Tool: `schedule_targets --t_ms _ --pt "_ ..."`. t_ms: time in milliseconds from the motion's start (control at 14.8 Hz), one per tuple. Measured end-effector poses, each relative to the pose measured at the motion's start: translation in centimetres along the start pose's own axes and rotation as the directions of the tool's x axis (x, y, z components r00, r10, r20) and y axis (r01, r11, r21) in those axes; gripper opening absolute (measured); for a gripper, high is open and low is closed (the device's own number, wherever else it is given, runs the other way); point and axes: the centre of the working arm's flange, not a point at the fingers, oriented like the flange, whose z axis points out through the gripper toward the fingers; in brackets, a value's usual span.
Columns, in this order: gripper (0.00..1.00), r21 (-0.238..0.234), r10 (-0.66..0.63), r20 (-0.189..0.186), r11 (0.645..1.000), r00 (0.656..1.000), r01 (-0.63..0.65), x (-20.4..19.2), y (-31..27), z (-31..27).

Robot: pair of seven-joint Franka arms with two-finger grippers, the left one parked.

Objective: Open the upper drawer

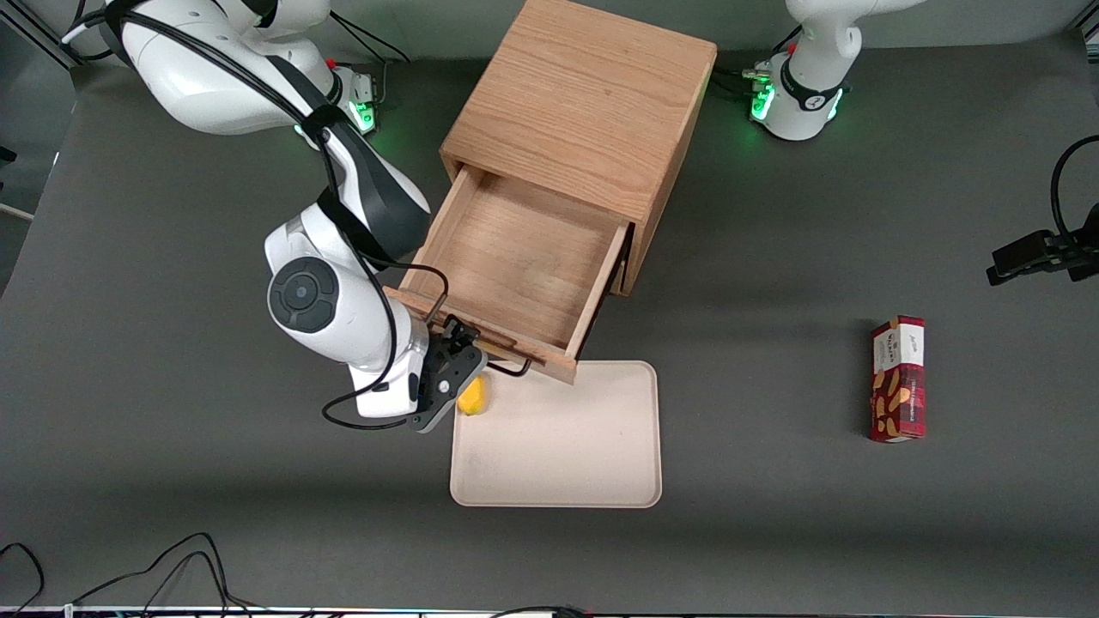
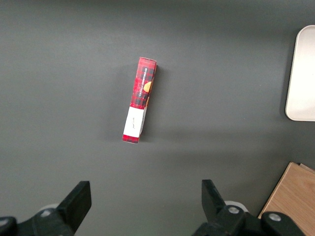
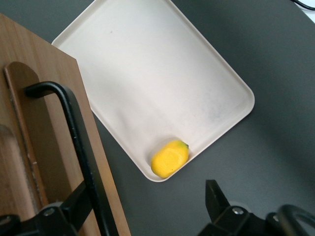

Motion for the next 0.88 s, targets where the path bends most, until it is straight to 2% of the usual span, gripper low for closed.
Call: schedule_targets --t_ms 405,878 --pt "1.00 -0.002 0.014 0.000 1.000 1.000 -0.014 -0.2 1.0 -1.0" --pt "1.00 -0.007 0.026 0.021 1.000 0.999 -0.026 -0.9 1.4 -7.1"
